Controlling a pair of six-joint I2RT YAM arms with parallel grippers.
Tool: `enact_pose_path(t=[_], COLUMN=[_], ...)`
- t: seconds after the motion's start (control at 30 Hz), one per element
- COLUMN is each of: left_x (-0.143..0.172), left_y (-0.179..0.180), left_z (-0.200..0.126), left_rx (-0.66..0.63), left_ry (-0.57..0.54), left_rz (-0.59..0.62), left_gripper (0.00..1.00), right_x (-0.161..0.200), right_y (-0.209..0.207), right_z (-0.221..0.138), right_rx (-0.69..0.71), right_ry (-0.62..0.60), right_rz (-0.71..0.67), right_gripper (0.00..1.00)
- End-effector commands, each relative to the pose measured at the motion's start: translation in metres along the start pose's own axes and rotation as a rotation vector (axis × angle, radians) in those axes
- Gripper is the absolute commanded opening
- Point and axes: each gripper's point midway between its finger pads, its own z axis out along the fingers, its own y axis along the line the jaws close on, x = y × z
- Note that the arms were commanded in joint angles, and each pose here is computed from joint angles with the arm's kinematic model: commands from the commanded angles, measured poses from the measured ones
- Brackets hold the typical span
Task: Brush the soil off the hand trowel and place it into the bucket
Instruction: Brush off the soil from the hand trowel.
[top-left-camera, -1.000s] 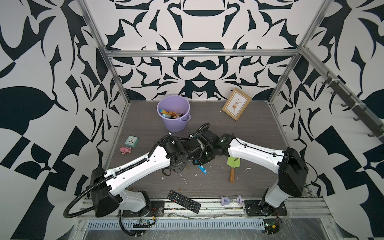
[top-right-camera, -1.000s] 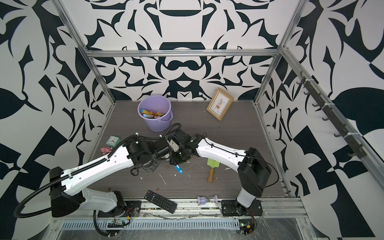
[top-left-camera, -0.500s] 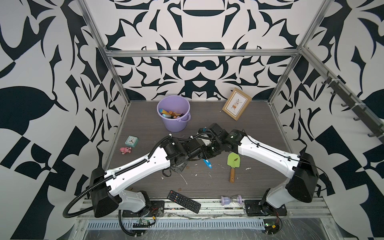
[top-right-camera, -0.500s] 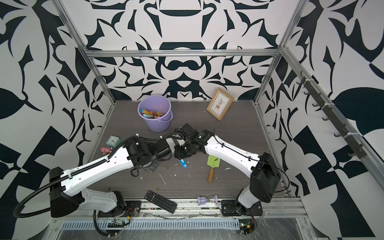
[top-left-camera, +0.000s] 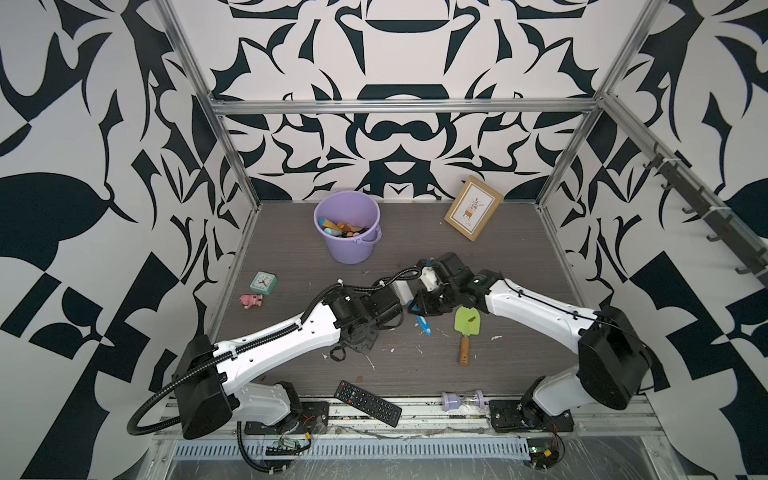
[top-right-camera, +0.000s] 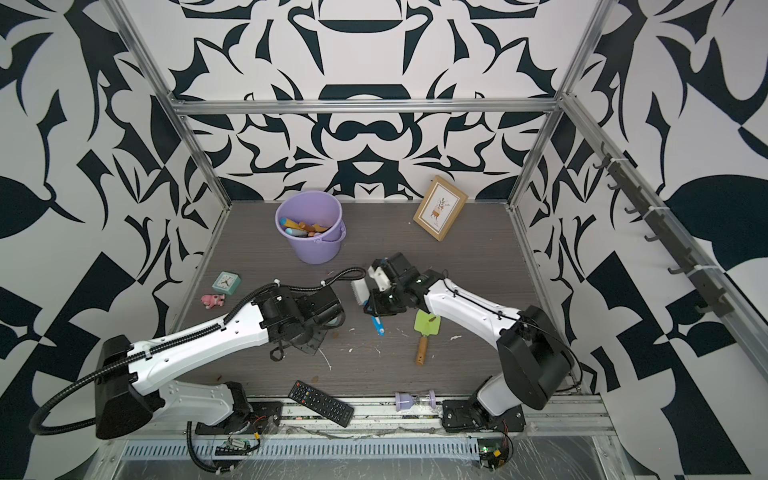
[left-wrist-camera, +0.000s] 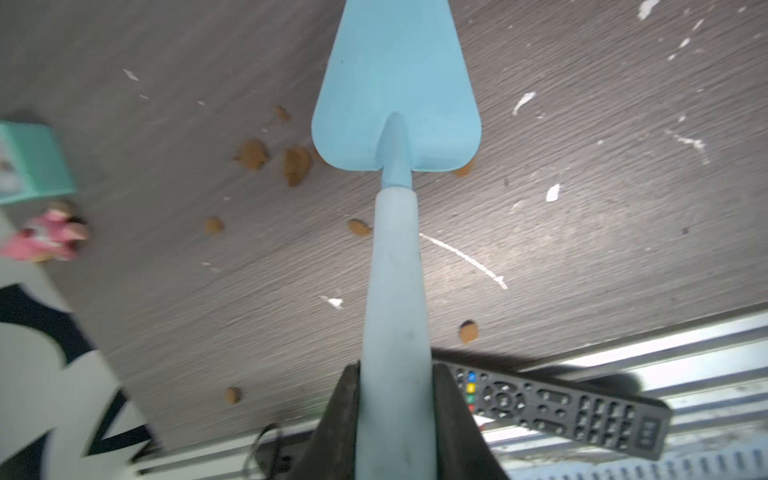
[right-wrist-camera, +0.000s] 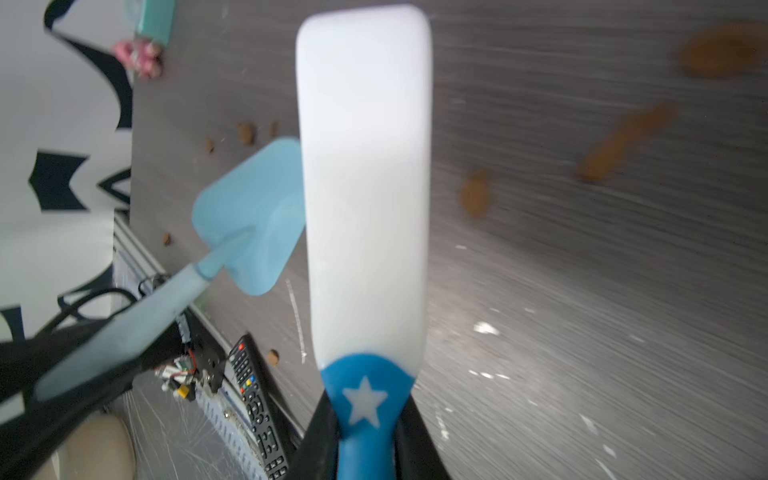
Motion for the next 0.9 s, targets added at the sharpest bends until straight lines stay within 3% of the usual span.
enact_pose_path(t=[0.0, 0.13, 0.3, 0.4, 0.63, 0.73, 0.87], left_x=[-0.025, -0.052, -0.072, -0.079, -0.093, -0.102, -0.108], left_y=[-0.045, -0.060, -0.049, -0.033, -0.015, -0.011, -0.007], left_z=[-0.015, -0.051, -0.065, -0.082, -0.106, -0.105, -0.096], left_rx=[0.246, 0.515, 1.028, 1.235, 1.518, 1.626, 1.674], left_ry=[-0.098, -0.261, -0.272, -0.332, -0.372, -0.384, -0.378], left_rz=[-0.113, -0.163, -0.421, -0.511, -0.634, -0.707, -0.777], left_gripper=[0.00, 0.00, 0.00, 0.00, 0.00, 0.00, 0.00], right_x=[-0.038, -0.039, -0.046, -0.050, -0.053, -0.051, -0.041], right_y=[0.021, 0.020, 0.009, 0.014, 0.047, 0.055, 0.061], right_z=[-0.053, -0.076, -0.096, -0.115, -0.129, -0.136, -0.138], right_rx=[-0.089, -0.098, -0.124, -0.157, -0.387, -0.435, -0.447], right_ry=[-0.208, -0.265, -0.363, -0.453, -0.501, -0.510, -0.501], right_rz=[-0.020, -0.026, 0.015, 0.017, 0.067, 0.064, 0.046], right_gripper=[0.00, 0.00, 0.00, 0.00, 0.00, 0.00, 0.00])
